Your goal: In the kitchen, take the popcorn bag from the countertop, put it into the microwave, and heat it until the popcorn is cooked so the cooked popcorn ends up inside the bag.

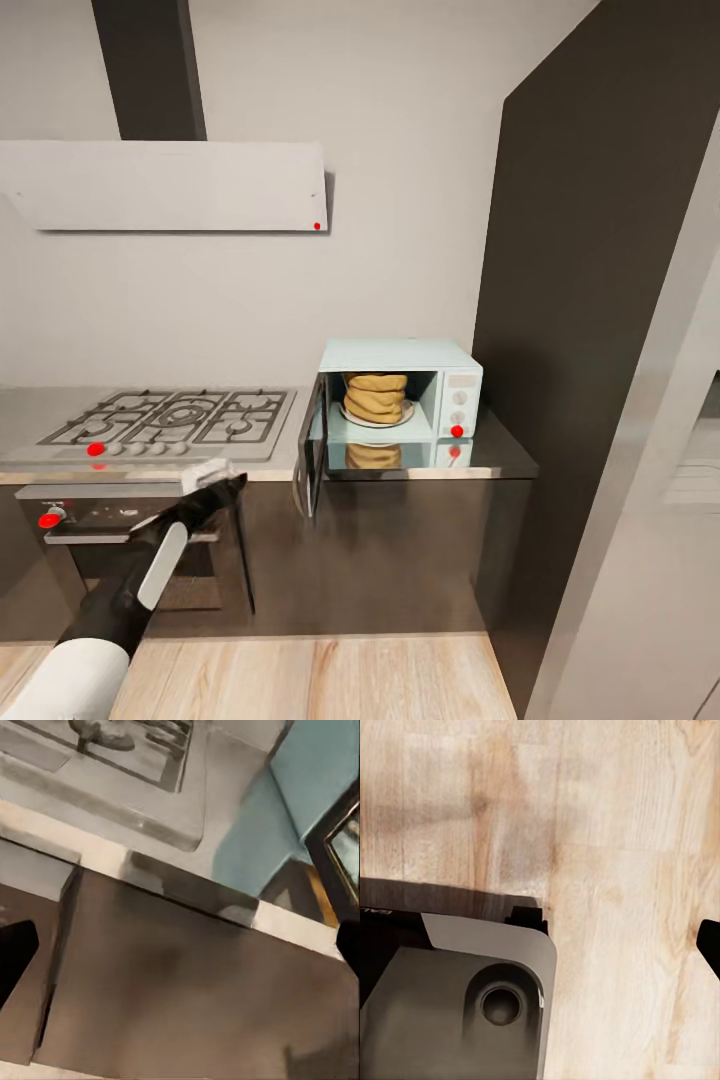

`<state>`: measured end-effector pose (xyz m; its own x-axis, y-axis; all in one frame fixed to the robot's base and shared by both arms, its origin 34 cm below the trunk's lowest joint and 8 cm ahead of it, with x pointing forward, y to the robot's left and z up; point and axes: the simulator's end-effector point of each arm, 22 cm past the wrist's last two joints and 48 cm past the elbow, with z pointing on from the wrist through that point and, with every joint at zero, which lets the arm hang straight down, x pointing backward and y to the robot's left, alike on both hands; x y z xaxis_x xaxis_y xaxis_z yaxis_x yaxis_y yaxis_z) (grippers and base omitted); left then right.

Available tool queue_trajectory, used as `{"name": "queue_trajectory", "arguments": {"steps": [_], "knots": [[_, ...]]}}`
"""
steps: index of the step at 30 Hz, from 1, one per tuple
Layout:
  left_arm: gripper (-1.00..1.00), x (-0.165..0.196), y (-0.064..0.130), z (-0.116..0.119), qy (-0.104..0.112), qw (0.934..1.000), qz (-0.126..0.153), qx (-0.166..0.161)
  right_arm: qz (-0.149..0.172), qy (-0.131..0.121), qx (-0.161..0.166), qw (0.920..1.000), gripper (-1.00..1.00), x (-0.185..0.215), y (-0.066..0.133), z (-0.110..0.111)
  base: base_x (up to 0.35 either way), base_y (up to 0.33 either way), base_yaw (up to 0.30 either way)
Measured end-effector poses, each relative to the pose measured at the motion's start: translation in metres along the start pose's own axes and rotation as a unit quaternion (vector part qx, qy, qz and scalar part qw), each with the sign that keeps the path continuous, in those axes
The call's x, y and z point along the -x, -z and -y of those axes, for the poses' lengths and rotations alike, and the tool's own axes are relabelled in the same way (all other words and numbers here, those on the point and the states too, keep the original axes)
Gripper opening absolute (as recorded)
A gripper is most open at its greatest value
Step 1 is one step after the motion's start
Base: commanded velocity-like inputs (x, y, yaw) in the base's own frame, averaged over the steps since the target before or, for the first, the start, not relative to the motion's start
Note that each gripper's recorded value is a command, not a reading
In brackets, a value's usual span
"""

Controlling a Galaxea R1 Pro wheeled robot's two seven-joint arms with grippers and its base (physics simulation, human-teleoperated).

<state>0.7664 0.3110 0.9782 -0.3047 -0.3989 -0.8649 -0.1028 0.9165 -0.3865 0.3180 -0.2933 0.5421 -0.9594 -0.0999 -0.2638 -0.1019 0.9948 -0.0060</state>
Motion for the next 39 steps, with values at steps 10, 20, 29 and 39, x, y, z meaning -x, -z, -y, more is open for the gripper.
{"name": "queue_trajectory", "arguments": {"steps": [10, 20, 29, 39], "knots": [[1.0, 0.077, 0.018, -0.036, 0.151, 0.981, 0.121, -0.003, 0.001, 0.001, -0.001, 1.0, 1.0, 0.0, 0.0, 0.0, 0.0, 0.0, 0.0], [1.0, 0.025, 0.038, 0.103, -0.008, 0.9553, 0.052, -0.291, 0.005, 0.003, 0.008, 1.0, 1.0, 0.003, -0.001, -0.009, 0.0, 0.0, 0.0], [1.0, 0.021, 0.036, 0.096, -0.013, 0.9577, 0.047, -0.283, 0.004, 0.002, 0.005, 1.0, 1.0, 0.002, 0.0, -0.007, 0.0, 0.0, 0.0], [1.0, 0.014, 0.036, 0.096, -0.005, 0.9561, 0.042, -0.29, 0.0, 0.001, 0.007, 1.0, 1.0, 0.0, 0.0, -0.005, 0.0, 0.0, 0.0]]}}
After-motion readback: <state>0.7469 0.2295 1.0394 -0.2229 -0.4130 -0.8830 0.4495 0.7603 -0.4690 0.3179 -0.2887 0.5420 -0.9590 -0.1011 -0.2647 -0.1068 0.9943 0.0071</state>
